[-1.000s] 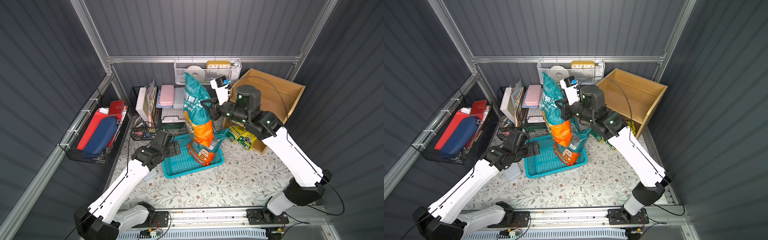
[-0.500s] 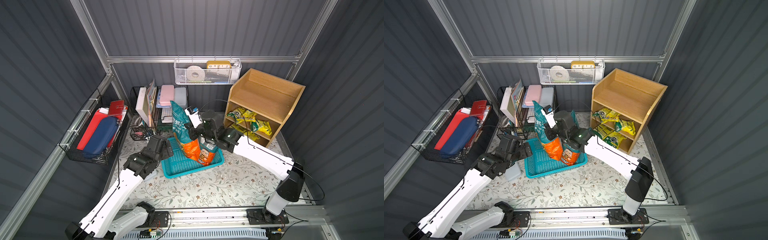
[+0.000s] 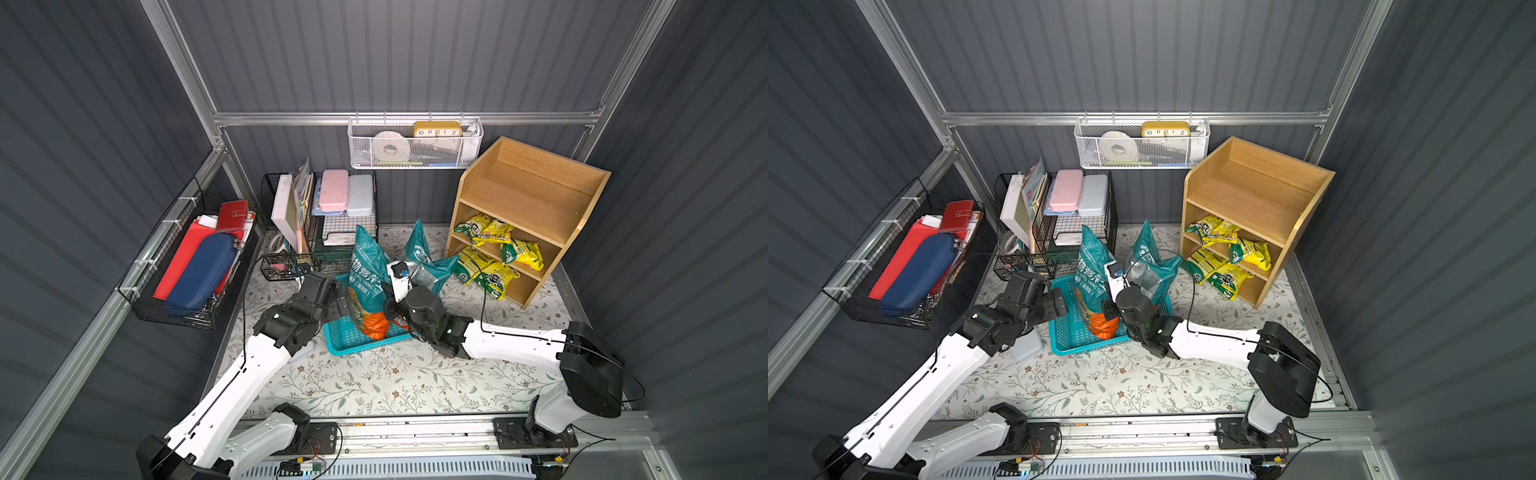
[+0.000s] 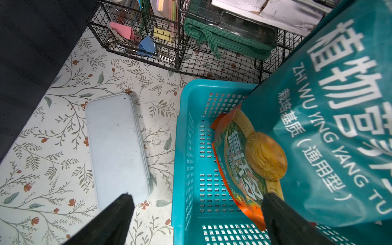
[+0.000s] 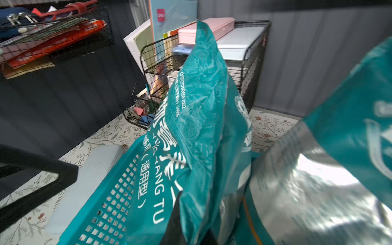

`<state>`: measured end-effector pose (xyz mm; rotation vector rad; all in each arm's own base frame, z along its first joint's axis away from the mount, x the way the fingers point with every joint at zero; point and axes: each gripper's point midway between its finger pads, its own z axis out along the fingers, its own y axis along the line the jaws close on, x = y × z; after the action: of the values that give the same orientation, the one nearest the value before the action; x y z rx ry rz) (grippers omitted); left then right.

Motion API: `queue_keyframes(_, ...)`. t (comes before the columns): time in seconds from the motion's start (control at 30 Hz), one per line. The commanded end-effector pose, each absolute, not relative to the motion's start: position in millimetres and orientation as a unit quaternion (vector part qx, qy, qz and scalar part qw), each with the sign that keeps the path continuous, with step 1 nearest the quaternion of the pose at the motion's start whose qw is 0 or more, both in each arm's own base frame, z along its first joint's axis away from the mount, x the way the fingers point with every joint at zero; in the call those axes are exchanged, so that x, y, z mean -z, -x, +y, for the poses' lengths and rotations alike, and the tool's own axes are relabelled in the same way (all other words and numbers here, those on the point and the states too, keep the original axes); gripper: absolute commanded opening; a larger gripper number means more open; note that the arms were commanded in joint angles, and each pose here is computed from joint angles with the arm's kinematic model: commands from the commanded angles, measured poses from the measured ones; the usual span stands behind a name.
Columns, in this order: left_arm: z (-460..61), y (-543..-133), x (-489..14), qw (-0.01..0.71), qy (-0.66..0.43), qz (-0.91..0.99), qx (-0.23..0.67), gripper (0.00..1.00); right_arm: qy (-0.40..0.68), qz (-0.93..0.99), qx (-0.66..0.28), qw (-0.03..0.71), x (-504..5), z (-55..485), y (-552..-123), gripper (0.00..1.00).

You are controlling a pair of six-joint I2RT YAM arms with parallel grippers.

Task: Take down the fertilizer bag from the shelf
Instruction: Place the fertilizer bag in the storage box.

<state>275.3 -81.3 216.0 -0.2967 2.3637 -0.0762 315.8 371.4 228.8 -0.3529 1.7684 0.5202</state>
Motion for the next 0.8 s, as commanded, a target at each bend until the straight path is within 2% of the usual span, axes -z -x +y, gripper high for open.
queue_keyframes(0.0, -86, -278, -221, 0.371, 0.118, 0.92, 0.042, 0.99, 0.037, 0.741, -0.242, 0.626, -256, 347, -317, 0.0)
queue_keyframes(0.13, -89, -280, -217, 0.364, 0.117, 0.923, 0.047, 0.99, 0.045, 0.747, -0.209, 0.63, -260, 346, -315, 0.0)
queue_keyframes(0.17, -91, -280, -216, 0.363, 0.116, 0.923, 0.049, 1.0, 0.046, 0.748, -0.199, 0.631, -263, 344, -317, 0.04)
queue_keyframes(0.3, -96, -282, -213, 0.351, 0.109, 0.929, 0.052, 0.99, 0.082, 0.734, -0.204, 0.643, -297, 348, -312, 0.46)
queue_keyframes(0.4, -102, -284, -207, 0.332, 0.097, 0.937, 0.052, 0.99, 0.109, 0.733, -0.201, 0.641, -331, 341, -307, 0.63)
queue_keyframes(0.6, -113, -287, -202, 0.317, 0.083, 0.942, 0.07, 0.99, 0.086, 0.776, -0.204, 0.59, -364, 282, -316, 0.67)
queue_keyframes(0.77, -121, -288, -207, 0.33, 0.077, 0.936, 0.096, 0.99, -0.024, 0.824, -0.172, 0.539, -356, 183, -333, 0.69)
